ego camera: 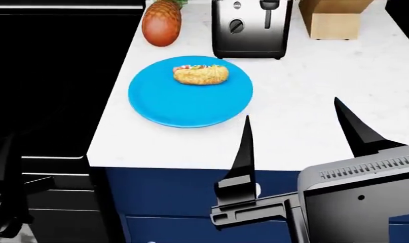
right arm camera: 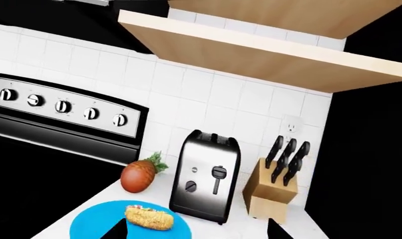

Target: Pick the hot dog from the counter and place it in the microwave.

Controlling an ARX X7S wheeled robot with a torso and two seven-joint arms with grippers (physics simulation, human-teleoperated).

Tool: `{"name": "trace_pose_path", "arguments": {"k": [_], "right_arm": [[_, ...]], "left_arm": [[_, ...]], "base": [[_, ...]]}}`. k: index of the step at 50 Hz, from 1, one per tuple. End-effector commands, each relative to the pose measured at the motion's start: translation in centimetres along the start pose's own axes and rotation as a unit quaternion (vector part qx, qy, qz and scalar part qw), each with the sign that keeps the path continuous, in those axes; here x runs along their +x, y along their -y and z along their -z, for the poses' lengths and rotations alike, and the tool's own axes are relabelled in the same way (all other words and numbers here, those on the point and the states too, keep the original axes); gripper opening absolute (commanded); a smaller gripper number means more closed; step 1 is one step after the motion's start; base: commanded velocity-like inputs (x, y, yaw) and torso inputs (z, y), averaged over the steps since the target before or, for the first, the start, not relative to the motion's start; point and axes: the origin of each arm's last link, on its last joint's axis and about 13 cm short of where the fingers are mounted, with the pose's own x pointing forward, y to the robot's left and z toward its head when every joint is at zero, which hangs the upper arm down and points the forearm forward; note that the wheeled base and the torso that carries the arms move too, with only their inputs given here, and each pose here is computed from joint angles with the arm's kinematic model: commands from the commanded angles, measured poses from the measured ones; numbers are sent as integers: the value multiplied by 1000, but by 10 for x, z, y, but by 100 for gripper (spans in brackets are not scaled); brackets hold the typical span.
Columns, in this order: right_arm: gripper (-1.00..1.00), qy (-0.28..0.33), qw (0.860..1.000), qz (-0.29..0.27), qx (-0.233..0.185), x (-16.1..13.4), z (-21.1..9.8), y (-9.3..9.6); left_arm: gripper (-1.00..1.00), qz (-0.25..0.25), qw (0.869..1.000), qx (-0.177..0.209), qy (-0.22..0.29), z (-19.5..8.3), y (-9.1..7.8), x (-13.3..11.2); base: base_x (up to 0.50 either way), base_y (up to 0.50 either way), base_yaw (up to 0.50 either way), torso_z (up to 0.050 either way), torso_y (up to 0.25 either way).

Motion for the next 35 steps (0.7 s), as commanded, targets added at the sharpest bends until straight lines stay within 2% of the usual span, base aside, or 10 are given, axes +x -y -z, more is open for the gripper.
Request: {"name": "trace_pose_path", "arguments": {"k": [1, 8, 10, 35], "right_arm": [[100, 0, 1000, -2, -2, -1, 0, 0], [100, -3, 1000, 4, 2, 2, -3, 1], [100, -13, 1000, 14, 16, 4, -4, 2], [100, -13, 1000, 13, 25, 8, -8, 3]], "left_arm": [[100, 0, 1000, 0, -2, 0, 0, -1], [100, -3, 1000, 0, -2, 1, -1, 0], [100, -3, 1000, 0, -1, 1, -1, 0], [100, 1, 1000, -2, -3, 1, 1, 1]], "base": [[0, -82, 0, 0, 0], [0, 0, 0, 0, 0], [74, 0, 0, 0, 0], [500, 0, 0, 0, 0]]}}
